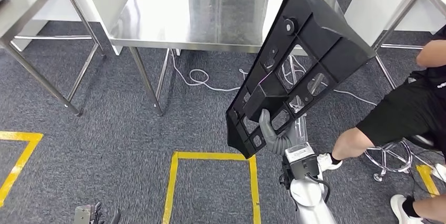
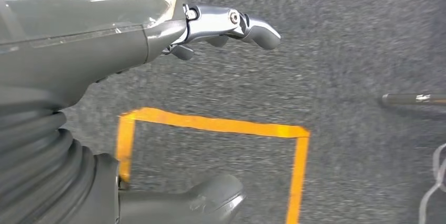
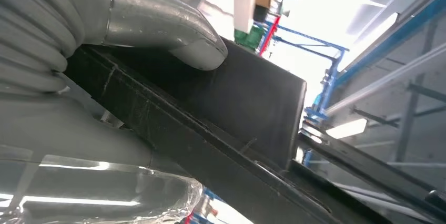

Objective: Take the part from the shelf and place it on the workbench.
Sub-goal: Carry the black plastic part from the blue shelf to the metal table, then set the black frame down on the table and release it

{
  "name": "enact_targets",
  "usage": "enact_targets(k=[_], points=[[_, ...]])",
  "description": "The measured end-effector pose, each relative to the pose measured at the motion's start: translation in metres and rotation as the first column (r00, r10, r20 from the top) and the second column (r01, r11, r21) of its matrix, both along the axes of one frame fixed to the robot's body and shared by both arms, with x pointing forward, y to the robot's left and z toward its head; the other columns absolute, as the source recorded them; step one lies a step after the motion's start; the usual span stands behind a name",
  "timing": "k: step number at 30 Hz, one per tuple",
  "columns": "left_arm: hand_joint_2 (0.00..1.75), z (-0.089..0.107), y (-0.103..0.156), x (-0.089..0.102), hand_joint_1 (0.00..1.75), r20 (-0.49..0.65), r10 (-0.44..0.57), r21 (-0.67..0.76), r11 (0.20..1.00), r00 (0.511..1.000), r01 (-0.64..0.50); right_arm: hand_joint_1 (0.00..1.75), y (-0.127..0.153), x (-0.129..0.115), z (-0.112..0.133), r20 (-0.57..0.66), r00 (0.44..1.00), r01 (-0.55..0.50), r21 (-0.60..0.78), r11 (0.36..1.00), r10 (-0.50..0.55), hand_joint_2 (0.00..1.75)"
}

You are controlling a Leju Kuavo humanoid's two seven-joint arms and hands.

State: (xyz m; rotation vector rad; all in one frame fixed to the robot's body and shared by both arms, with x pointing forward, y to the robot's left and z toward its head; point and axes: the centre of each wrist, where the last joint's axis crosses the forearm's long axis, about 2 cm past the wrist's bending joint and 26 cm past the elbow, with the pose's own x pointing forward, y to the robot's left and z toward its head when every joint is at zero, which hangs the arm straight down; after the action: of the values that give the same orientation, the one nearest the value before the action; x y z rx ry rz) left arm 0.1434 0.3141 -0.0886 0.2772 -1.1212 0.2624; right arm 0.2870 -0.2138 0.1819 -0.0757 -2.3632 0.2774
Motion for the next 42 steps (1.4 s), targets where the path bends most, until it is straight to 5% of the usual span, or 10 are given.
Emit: enact_targets(k=[19,29,42], points=[[1.75,-0.001,0.002,-0.003,0.0,-0.003,0.018,-0.012,1.0,1.0,-0.018,1.75,0.018,0.006,0.012,0.074,0.989,0.133,-0.093,0.987,-0.126,1.75],[1.75,0.001,-0.002,0.005,0.0,0.008,-0.023,-0.014,1.0,1.0,0.023,1.75,0.009,-0.001,0.011,0.131,0.951,0.302,-0.21,0.93,-0.279,1.75],[1.75,0.003,-0.009,0.01,0.0,0.005,-0.036,-0.026,0.999,0.999,0.036,1.75,0.018,0.013,0.031,0.244,0.908,0.408,-0.324,0.854,-0.341,1.75]])
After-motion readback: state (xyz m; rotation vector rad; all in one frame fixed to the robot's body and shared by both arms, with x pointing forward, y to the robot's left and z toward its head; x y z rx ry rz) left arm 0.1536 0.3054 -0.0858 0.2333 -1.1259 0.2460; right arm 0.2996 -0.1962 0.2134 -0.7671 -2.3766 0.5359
